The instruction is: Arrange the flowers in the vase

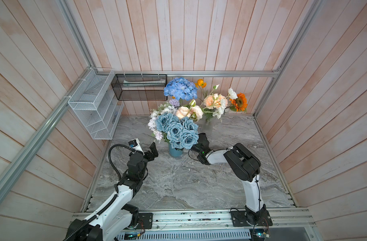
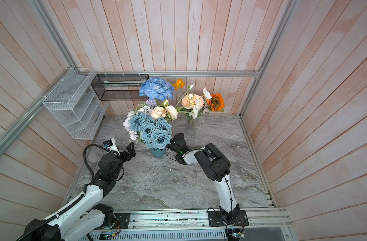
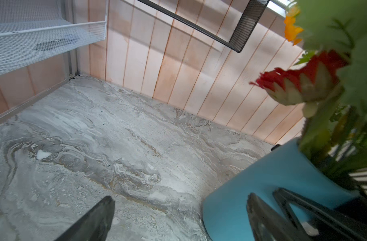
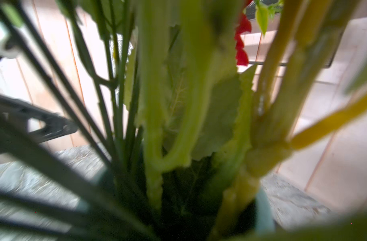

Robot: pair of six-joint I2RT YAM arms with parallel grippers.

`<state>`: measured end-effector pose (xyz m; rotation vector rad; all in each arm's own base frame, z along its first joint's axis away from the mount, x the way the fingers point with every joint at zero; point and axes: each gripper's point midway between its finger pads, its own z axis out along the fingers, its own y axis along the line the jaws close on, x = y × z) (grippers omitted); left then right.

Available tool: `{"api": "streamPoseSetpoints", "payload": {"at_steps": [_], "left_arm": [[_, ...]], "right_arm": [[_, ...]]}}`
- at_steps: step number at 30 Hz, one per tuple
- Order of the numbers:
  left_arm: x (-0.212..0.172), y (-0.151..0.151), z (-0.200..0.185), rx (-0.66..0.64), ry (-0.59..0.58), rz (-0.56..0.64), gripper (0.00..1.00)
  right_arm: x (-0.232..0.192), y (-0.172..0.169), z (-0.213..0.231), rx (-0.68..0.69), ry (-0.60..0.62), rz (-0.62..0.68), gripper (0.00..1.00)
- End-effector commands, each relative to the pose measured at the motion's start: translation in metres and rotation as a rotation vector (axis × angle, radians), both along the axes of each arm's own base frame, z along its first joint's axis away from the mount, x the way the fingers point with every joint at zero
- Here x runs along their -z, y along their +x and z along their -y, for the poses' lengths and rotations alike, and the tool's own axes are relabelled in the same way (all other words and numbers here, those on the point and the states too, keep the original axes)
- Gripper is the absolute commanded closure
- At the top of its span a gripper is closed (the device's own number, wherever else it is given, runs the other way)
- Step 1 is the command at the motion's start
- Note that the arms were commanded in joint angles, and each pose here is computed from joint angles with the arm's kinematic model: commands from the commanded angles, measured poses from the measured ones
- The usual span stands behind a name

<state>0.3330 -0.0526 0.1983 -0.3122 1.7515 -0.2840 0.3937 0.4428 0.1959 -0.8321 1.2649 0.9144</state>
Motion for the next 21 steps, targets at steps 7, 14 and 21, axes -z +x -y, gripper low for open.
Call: {"api": "streamPoseSetpoints", "payload": {"at_steps": [7,14,21], "left_arm": [[0.011,-0.014,-0.017,-0.048,-0.012,-0.03,0.0],[0.01,-0.013,-0.013,-0.027,-0.026,-0.019,0.0],[0.007,-0.013,-0.012,-0.02,-0.035,-0.008,0.0]], "right_arm": [[-0.033,0.028,-0.041,0.1,0.089,0.107,0.55],[-0.028,0.047,-0.043,0.248,0.069,0.113,0.5],[-0.022,0.042,-0.036,0.298,0.014,0.132,0.4]]}}
